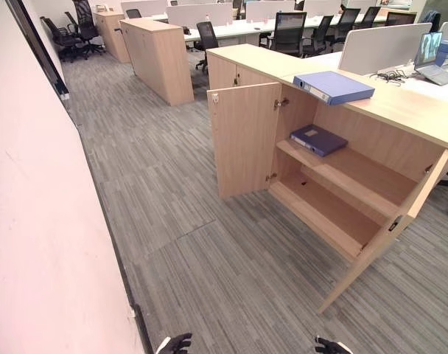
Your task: Put the empty folder in the office cabinet
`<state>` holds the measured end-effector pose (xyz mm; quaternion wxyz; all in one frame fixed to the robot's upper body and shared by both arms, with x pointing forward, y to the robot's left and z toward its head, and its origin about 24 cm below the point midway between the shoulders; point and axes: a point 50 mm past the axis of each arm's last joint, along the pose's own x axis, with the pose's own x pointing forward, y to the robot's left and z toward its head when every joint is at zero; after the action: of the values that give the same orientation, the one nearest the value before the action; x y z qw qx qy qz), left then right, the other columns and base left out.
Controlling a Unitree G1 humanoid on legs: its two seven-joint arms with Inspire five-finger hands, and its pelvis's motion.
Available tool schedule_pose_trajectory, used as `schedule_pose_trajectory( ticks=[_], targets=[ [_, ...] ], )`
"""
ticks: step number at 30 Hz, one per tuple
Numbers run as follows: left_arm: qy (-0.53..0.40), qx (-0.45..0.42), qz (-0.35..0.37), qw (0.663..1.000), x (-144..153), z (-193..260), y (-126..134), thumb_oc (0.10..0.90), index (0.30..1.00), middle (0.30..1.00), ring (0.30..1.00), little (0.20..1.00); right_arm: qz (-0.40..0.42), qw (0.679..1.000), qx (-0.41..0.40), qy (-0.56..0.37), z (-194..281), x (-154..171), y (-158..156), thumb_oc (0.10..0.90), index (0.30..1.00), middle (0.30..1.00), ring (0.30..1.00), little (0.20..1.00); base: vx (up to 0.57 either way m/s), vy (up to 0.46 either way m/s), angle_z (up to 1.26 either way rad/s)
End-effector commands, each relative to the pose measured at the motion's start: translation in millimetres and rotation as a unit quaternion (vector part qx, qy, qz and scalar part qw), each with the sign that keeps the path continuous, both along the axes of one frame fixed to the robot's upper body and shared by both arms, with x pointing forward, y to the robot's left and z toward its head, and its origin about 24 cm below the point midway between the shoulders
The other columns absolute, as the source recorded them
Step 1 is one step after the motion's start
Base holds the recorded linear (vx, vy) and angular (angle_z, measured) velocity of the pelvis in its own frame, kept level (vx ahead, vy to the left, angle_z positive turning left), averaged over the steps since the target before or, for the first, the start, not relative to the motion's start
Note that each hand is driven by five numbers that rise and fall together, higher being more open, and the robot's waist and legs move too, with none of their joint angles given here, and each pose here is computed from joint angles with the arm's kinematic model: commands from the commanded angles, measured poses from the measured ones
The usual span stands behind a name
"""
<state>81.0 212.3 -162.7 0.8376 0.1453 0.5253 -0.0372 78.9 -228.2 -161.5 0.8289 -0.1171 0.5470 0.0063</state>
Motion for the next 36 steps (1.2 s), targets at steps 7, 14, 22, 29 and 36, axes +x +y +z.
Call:
schedule_pose_trajectory(
  ticks=[7,14,22,29,36],
  targets=[
    [-0.008,0.001,0.019,1.000,8,2,7,0.800,0.900,0.900,0.900,0.900,0.010,1.000,-0.020,0.019,1,-5,-14,0.800,0.900,0.900,0.900,0.900,0.00,0.003,0.01],
    [-0.008,0.002,0.022,1.000,7,2,6,0.800,0.900,0.900,0.900,0.900,0.009,0.999,-0.023,0.023,0,-7,-15,0.800,0.900,0.900,0.900,0.900,0.00,0.000,0.00],
    [-0.012,0.004,0.036,0.999,8,2,8,0.800,0.900,0.900,0.900,0.900,-0.006,0.999,-0.025,0.019,1,-7,-17,0.800,0.900,0.900,0.900,0.900,0.00,0.000,0.00],
    [-0.020,0.002,0.047,0.999,10,3,8,0.800,0.900,0.900,0.900,0.900,-0.018,0.999,-0.022,0.017,1,-7,-17,0.800,0.900,0.900,0.900,0.900,0.00,0.000,0.00],
    [-0.072,-0.006,0.049,0.996,32,12,8,0.800,0.900,0.900,0.900,0.900,-0.075,0.996,0.000,-0.053,9,20,-19,0.800,0.900,0.900,0.900,0.900,0.00,0.000,0.00]
  ],
)
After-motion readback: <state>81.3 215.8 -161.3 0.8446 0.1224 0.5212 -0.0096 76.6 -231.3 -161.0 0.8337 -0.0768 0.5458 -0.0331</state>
